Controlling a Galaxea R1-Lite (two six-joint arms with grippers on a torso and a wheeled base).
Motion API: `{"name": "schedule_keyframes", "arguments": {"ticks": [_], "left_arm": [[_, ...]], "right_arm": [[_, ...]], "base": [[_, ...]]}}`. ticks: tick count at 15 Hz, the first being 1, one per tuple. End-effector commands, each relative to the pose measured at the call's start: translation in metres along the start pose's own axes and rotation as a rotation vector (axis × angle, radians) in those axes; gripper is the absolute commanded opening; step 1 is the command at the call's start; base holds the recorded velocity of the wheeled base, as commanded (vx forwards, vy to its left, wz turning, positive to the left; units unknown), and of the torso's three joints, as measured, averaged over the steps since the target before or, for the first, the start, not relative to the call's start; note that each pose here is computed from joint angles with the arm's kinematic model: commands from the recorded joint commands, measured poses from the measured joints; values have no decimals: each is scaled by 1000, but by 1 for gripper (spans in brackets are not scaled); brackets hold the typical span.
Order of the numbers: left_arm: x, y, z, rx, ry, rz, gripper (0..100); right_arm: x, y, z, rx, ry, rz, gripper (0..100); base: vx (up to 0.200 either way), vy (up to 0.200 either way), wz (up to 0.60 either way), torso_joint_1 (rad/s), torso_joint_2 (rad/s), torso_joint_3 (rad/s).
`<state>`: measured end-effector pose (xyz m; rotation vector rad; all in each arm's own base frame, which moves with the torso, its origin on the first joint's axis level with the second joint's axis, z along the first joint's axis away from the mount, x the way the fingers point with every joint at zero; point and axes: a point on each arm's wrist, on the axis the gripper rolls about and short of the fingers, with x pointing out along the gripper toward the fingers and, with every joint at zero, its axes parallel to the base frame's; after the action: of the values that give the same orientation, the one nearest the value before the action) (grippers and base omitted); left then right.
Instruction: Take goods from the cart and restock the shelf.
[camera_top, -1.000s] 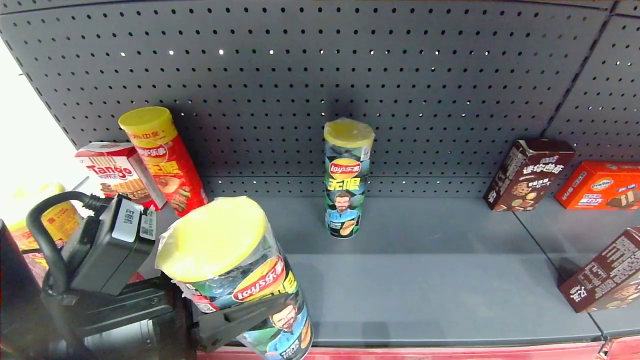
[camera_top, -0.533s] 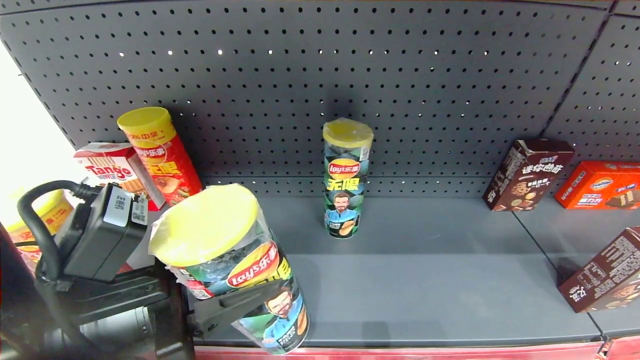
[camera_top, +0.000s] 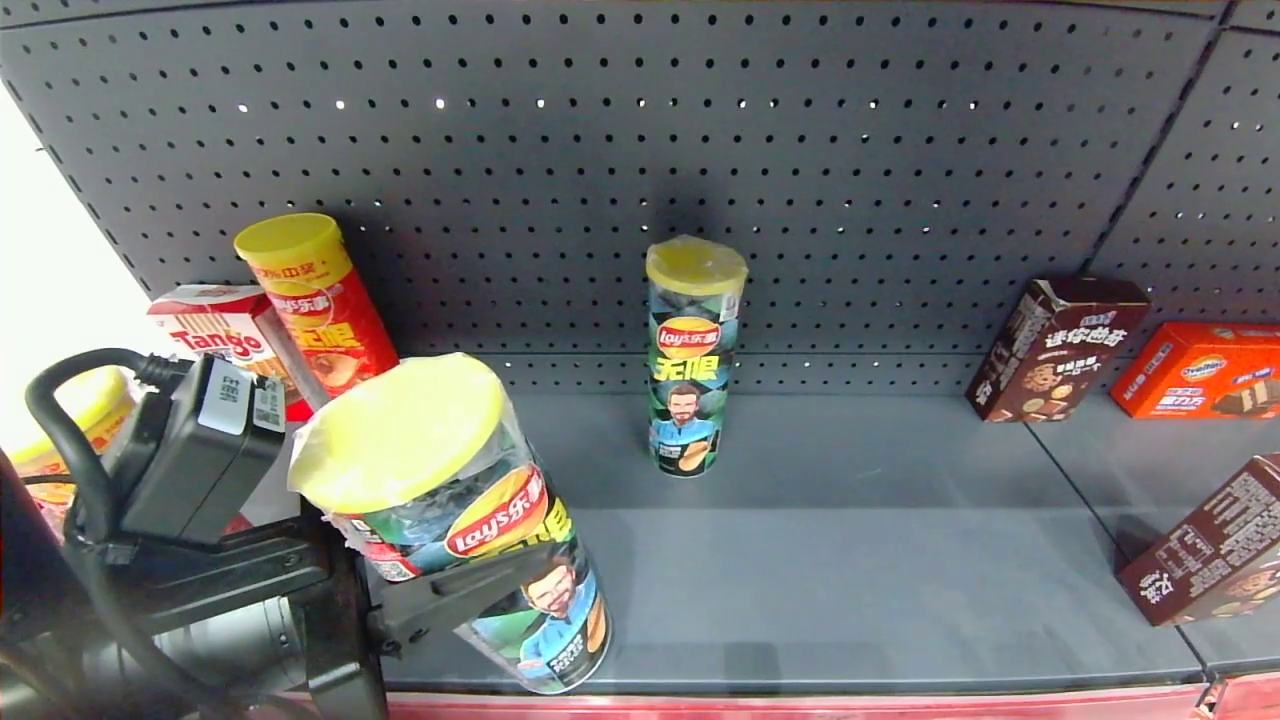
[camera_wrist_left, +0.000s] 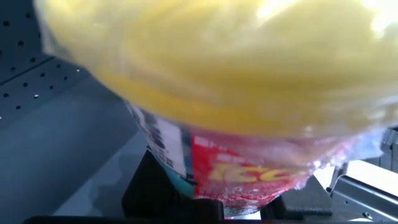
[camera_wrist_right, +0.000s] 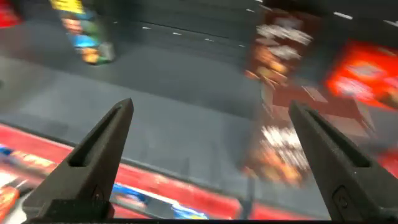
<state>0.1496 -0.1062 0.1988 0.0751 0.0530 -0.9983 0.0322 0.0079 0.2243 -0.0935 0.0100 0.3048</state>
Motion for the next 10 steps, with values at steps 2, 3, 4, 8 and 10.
{"name": "schedule_keyframes", "arguments": {"ticks": [2, 3, 4, 8, 10], "left_arm": [[-4, 1, -1, -1, 1, 14, 0], [-4, 1, 0, 1, -3, 14, 0], [-4, 1, -1, 0, -2, 16, 0], [-3, 1, 1, 2, -6, 18, 0], [-2, 1, 0, 0, -2, 16, 0]], "right_arm": [[57, 1, 32, 7, 67, 172, 100], [67, 2, 38, 3, 74, 196, 100], [78, 4, 42, 3, 83, 220, 100], [131, 15, 55, 8, 62, 312, 100], [157, 19, 63, 14, 66, 396, 100]], "base": [[0, 0, 0, 0, 0, 0], [0, 0, 0, 0, 0, 0], [0, 0, 0, 0, 0, 0], [0, 0, 0, 0, 0, 0], [0, 0, 0, 0, 0, 0]]}}
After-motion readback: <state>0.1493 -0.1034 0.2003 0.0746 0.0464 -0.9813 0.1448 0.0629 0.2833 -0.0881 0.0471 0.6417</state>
